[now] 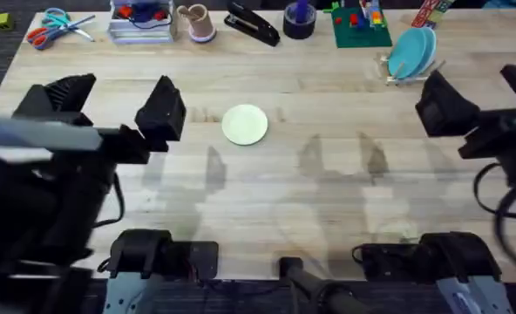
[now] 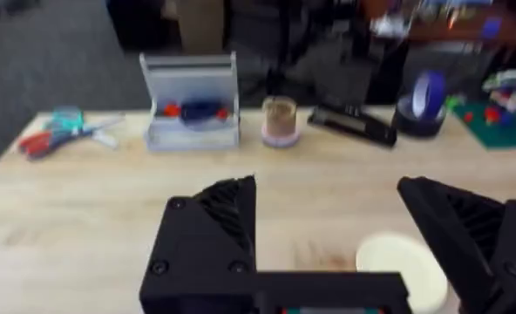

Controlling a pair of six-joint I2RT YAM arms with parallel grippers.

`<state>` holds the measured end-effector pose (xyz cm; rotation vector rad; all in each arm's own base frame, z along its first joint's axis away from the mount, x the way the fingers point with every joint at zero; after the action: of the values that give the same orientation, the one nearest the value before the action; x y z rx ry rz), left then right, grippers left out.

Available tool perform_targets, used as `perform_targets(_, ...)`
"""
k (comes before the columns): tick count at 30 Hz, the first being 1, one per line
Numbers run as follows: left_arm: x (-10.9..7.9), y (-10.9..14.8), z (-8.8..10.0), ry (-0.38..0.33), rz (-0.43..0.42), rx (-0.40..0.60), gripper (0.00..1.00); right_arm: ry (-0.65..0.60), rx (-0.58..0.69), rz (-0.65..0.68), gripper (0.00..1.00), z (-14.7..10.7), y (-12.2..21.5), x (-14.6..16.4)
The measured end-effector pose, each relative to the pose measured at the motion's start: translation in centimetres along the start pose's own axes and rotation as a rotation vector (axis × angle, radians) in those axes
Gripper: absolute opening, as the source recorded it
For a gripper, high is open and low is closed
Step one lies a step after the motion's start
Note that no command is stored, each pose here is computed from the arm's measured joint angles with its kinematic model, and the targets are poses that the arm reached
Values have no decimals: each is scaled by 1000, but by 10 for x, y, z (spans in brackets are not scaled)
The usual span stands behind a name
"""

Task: Pick up the plates from the table one by one and place each into a slot on the dish rack.

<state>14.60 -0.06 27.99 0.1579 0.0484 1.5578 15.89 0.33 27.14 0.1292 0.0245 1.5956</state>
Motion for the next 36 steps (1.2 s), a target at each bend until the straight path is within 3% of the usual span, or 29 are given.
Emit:
perform_targets(10,2,-15,29,0,-25,396,991,-11,391,-22,993,13,-21,1)
perform_targets(18,1,-40,23,3,-51,684,993,-42,631,36,994,4,-47,7)
perform_targets(25,-5,-61,6,25,-109,817,993,-60,702,68,995,-4,-59,10)
perform_targets(30,-7,-67,0,33,-127,857,995,-64,712,76,995,-6,-60,11)
perform_targets(31,-7,-68,-1,36,-130,862,938,-64,713,76,993,-6,-60,11)
perform_targets(36,-9,-71,-3,40,-141,870,143,-64,713,76,993,-6,-60,11)
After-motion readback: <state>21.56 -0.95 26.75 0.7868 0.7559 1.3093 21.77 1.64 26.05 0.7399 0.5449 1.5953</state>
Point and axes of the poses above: each hand's point on the last joint's axis, 136 mm out from that joint toward the fingers, its own y axis back along the fingers, its own x axis along the line the jaws close on, z = x × y, the point moved 7 cm from there along y, back along the fingers, and after that the axes turned 4 degrees about -y, right-handed, at the moved point
